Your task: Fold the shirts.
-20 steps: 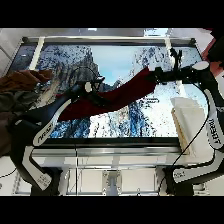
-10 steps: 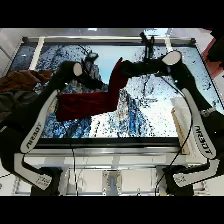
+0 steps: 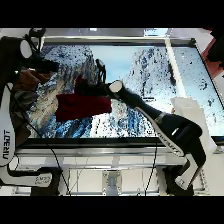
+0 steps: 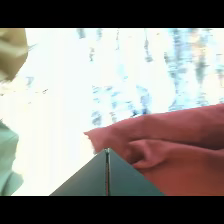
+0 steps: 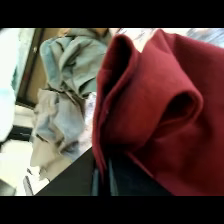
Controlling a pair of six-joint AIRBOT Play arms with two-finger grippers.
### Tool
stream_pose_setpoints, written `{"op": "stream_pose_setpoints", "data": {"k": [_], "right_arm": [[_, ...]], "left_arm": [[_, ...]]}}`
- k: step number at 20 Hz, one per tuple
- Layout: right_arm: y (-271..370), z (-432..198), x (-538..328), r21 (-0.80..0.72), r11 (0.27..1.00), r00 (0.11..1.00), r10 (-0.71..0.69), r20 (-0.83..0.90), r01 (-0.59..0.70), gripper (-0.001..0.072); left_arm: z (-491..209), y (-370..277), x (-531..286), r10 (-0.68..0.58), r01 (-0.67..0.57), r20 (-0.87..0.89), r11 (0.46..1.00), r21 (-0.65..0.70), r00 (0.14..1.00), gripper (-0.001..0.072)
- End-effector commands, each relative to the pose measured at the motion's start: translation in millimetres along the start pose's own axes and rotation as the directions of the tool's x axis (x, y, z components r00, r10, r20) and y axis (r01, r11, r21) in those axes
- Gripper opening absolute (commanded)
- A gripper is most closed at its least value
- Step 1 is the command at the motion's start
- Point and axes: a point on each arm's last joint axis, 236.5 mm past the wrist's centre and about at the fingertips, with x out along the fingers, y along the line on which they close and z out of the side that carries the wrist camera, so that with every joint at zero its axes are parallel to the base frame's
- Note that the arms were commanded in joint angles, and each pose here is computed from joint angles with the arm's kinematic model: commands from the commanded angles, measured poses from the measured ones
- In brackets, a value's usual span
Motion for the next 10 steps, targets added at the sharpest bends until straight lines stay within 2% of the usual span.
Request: {"op": "stream_pose_setpoints", "data": {"k": [1, 2, 3, 5, 9, 10], "right_arm": [[-4.0, -6.3, 32.9, 0.114, 0.993, 0.992, -0.007, 0.128, -0.008, 0.0185], [-1.8, -2.7, 31.5, 0.127, 0.992, 0.991, 0.001, 0.137, -0.018, 0.0521], [-1.4, 3.7, 27.8, 0.128, 0.991, 0.99, 0.008, 0.14, -0.026, 0.0645], [-7.4, 19.5, 16.0, 0.098, 0.995, 0.992, 0.023, 0.12, -0.035, 0.064], [-71.3, 56.9, -29.2, 0.038, 0.999, 0.999, -0.027, 0.039, 0.026, 0.0637], [-95.0, 61.8, -44.8, 0.009, 0.998, 0.998, -0.064, 0.0, 0.064, 0.0589]], "left_arm": [[-6.3, 17.7, -4.9, 0.012, -0.013, -0.016, 0.999, -0.039, 1.0, 0.0013], [-6.0, 14.8, -4.9, 0.0, -0.001, -0.014, 0.999, -0.036, 1.0, 0.0013], [-5.4, 14.7, -4.4, 0.0, 0.0, -0.011, 0.999, -0.035, 1.0, 0.0014], [-4.3, 14.8, -4.4, 0.0, -0.001, -0.007, 0.999, -0.035, 1.0, 0.0013], [-4.1, 14.6, -4.4, 0.0, 0.0, -0.006, 0.999, -0.036, 1.0, 0.0014], [-4.1, 14.6, -4.4, 0.0, 0.0, -0.006, 0.999, -0.036, 1.0, 0.0013]]}}
